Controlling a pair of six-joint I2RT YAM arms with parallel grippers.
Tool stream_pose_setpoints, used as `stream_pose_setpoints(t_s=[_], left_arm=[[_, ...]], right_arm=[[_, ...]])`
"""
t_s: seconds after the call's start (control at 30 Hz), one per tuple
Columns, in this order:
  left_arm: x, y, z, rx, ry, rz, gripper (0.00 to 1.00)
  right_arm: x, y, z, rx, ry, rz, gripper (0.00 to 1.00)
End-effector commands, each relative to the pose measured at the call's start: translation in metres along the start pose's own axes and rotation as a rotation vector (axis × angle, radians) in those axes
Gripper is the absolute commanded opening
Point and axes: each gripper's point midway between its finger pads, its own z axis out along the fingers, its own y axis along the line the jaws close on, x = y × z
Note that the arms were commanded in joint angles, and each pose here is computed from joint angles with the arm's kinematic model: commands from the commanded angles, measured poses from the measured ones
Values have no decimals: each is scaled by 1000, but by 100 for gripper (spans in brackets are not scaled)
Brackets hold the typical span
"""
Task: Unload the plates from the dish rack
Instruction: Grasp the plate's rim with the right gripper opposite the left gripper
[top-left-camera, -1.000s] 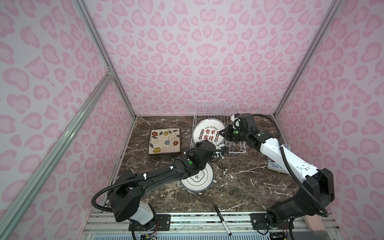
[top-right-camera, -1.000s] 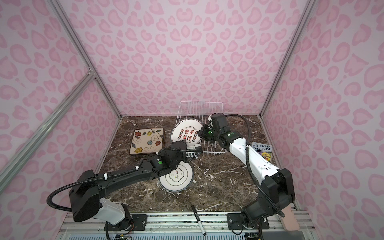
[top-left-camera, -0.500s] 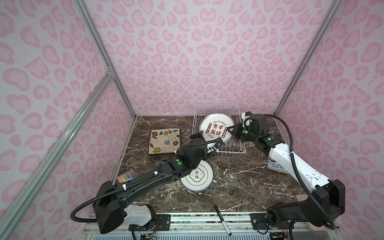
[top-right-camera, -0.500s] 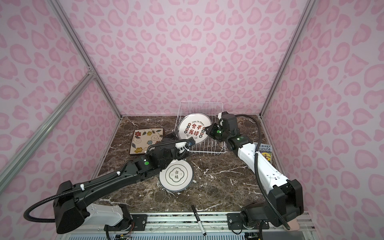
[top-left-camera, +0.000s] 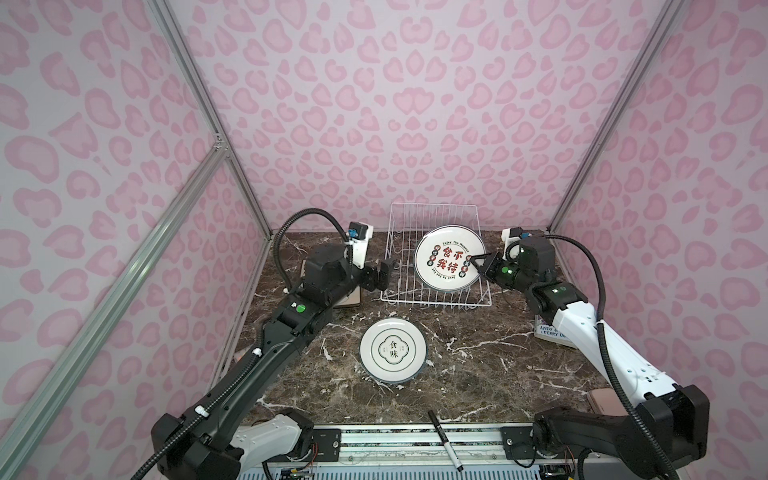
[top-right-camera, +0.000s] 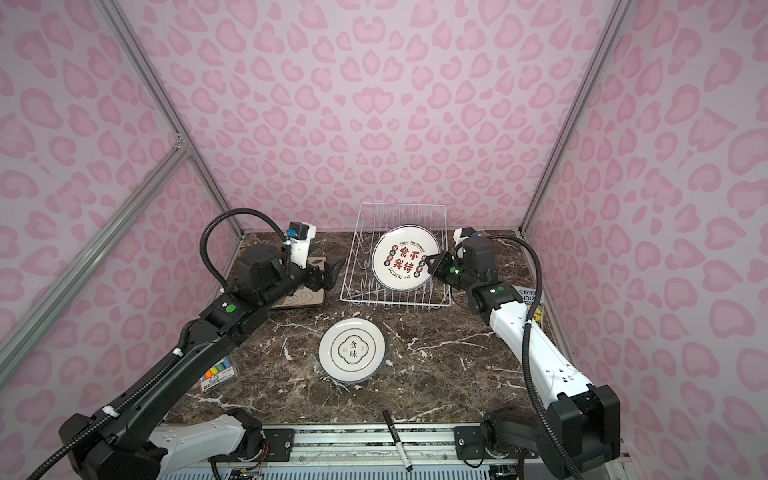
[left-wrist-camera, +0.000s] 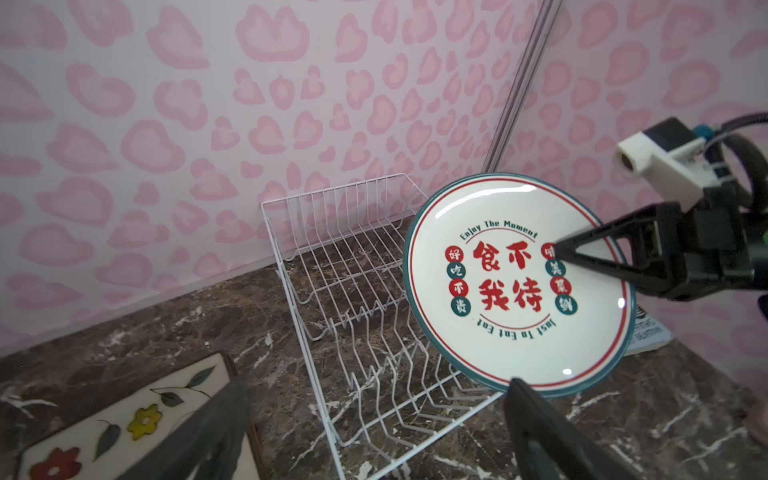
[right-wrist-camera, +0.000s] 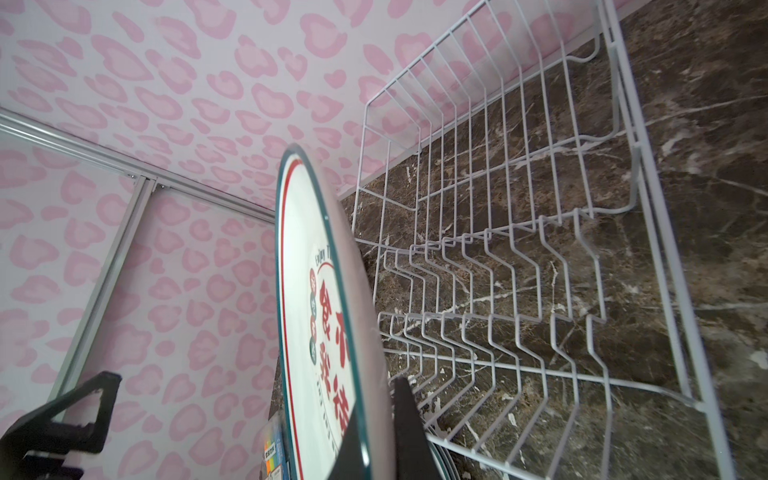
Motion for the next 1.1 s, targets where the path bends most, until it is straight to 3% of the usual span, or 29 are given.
stream_pose_setpoints(t_s=[0.0, 0.1, 0.33, 0.5, 0.7, 1.07], left_arm=[[1, -23, 8, 243, 65, -293, 97], [5, -24, 25, 325, 119, -391, 97], [29, -33, 64, 437, 271, -503, 98], [56, -35, 83, 458, 383, -533, 95], [57, -50, 90, 509, 410, -513, 87], [62, -62, 92, 563, 431, -535, 48]], right_arm=[[-6, 19, -1, -97, -20, -50, 0], [-3, 23, 1, -124, -1, -53, 0], [4, 26, 5, -158, 32, -48, 0], [9, 24, 8, -171, 42, -34, 0], [13, 25, 14, -191, 65, -20, 0], [20, 27, 24, -243, 95, 20, 0]])
